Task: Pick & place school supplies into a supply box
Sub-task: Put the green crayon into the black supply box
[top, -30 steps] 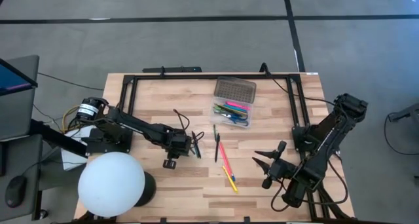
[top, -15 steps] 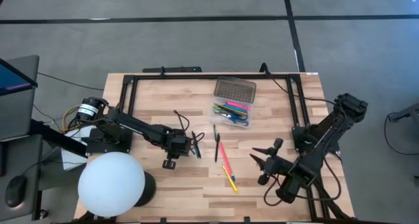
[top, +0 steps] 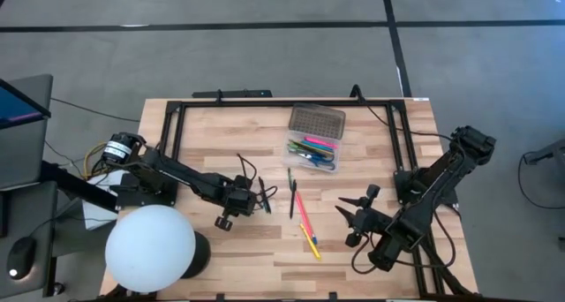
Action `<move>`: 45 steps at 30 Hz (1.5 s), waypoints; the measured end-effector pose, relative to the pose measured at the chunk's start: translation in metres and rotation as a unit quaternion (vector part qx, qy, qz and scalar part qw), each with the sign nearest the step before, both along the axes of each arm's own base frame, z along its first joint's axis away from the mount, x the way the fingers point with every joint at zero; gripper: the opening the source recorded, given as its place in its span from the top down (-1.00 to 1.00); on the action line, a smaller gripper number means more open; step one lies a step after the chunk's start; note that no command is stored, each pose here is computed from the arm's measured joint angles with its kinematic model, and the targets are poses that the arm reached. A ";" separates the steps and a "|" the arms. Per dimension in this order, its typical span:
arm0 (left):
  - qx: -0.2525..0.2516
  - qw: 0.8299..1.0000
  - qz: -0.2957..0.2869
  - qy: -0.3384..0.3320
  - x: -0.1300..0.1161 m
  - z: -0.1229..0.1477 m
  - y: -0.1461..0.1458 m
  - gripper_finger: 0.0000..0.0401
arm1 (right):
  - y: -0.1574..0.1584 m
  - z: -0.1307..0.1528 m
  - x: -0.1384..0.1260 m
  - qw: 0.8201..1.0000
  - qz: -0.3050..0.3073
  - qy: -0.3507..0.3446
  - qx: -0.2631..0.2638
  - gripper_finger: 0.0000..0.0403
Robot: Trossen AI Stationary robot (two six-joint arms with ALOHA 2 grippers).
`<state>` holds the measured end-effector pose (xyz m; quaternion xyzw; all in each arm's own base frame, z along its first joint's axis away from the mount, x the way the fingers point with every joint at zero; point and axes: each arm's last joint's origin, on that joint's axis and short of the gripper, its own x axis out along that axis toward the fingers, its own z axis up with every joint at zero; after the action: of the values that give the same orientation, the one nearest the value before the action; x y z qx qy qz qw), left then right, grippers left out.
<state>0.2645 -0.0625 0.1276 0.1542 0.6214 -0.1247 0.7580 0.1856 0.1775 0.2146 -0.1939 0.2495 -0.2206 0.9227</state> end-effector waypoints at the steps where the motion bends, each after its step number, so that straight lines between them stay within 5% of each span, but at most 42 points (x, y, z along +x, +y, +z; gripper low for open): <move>1: 0.001 1.000 0.000 0.000 0.000 0.000 0.000 0.89 | 0.000 0.000 0.000 1.000 0.000 0.000 0.000 0.45; 22: 0.003 0.999 -0.031 -0.043 0.026 0.030 -0.006 0.93 | 0.000 0.000 0.000 1.000 0.000 0.000 0.000 0.45; 27: 0.053 0.994 -0.049 -0.078 0.037 0.042 -0.005 0.93 | 0.000 0.000 0.000 1.000 0.000 0.000 0.000 0.45; 37: 0.166 0.962 -0.013 -0.215 0.066 0.059 0.025 0.93 | 0.000 0.000 0.000 1.000 0.000 0.000 0.000 0.45; 45: 0.140 0.922 -0.011 -0.360 0.091 0.081 0.062 0.93 | 0.000 0.000 0.000 1.000 0.000 0.000 -0.001 0.45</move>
<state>0.3559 -0.0003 0.2085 0.3000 0.3163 0.0195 0.8998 0.1856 0.1774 0.2146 -0.1946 0.2496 -0.2206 0.9226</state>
